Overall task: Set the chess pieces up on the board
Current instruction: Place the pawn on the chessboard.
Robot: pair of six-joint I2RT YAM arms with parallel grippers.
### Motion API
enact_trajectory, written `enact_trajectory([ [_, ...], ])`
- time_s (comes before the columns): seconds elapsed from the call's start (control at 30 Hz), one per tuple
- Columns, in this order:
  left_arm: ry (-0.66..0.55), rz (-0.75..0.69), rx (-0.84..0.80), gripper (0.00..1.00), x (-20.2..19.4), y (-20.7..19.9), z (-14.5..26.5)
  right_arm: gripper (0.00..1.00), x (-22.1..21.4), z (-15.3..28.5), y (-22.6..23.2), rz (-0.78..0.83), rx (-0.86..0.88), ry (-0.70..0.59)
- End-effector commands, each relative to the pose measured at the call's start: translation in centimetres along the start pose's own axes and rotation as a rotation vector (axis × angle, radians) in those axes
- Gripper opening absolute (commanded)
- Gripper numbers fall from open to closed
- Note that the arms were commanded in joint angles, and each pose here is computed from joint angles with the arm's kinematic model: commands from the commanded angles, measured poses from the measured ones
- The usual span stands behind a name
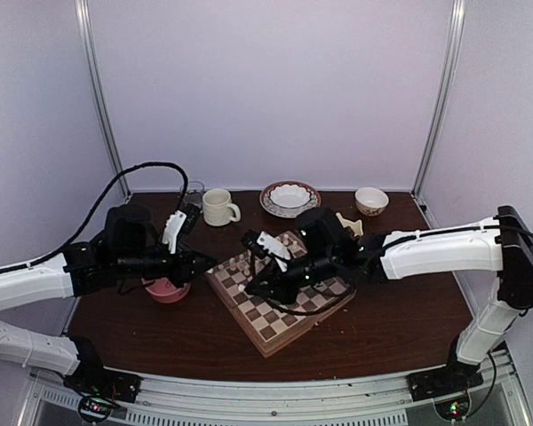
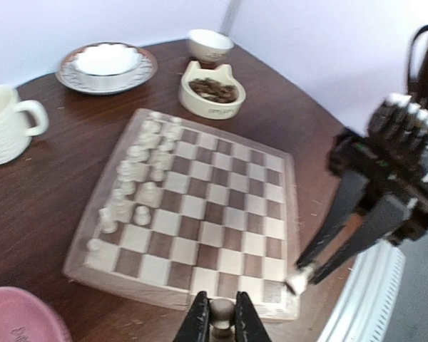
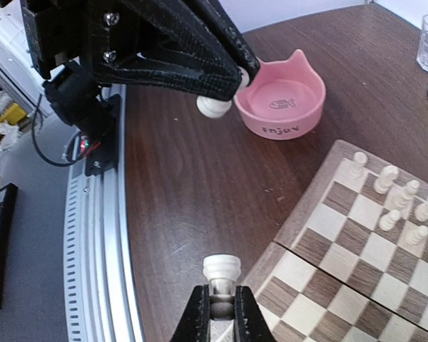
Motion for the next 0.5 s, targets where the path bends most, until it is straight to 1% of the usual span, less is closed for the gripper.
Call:
enact_trajectory([
  [0.0, 0.047, -0.035, 0.368, 0.12, -0.7, 3.7, 1.7, 0.0, -1.2, 2.2, -2.6, 0.027, -0.327, 0.296],
  [0.1, 0.031, -0.048, 0.383, 0.13, -0.8, 3.8, 2.1, 0.02, -1.8, 2.6, -3.8, 0.002, -0.459, 0.481],
  [0.13, 0.023, -0.049, 0.38, 0.13, -0.9, 3.8, 2.1, 0.02, -1.2, 2.6, -3.9, -0.001, -0.484, 0.522],
  [0.17, 0.014, -0.05, 0.37, 0.13, -0.9, 3.7, 2.0, 0.02, -1.8, 2.6, -4.3, -0.013, -0.514, 0.601],
  [0.27, -0.005, -0.058, 0.334, 0.14, -1.1, 3.4, 1.6, 0.02, -3.2, 2.5, -5.5, -0.033, -0.595, 0.781],
  [0.37, -0.011, -0.061, 0.305, 0.14, -1.3, 3.3, 0.8, 0.0, -4.0, 2.0, -7.1, -0.024, -0.689, 0.884],
  [0.47, 0.012, -0.057, 0.289, 0.13, -1.6, 3.3, 0.0, 0.0, -4.5, 1.7, -8.2, -0.009, -0.749, 0.931],
])
Point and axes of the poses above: each gripper's point midway between its finger pads, its own z axis back along the fingers, its own y axis along the line the jaws close on, x = y × z, the point moved 6 cm from there along z, back along the fingers, and after that the axes turned 12 degrees about -z, right-handed, at the moved point
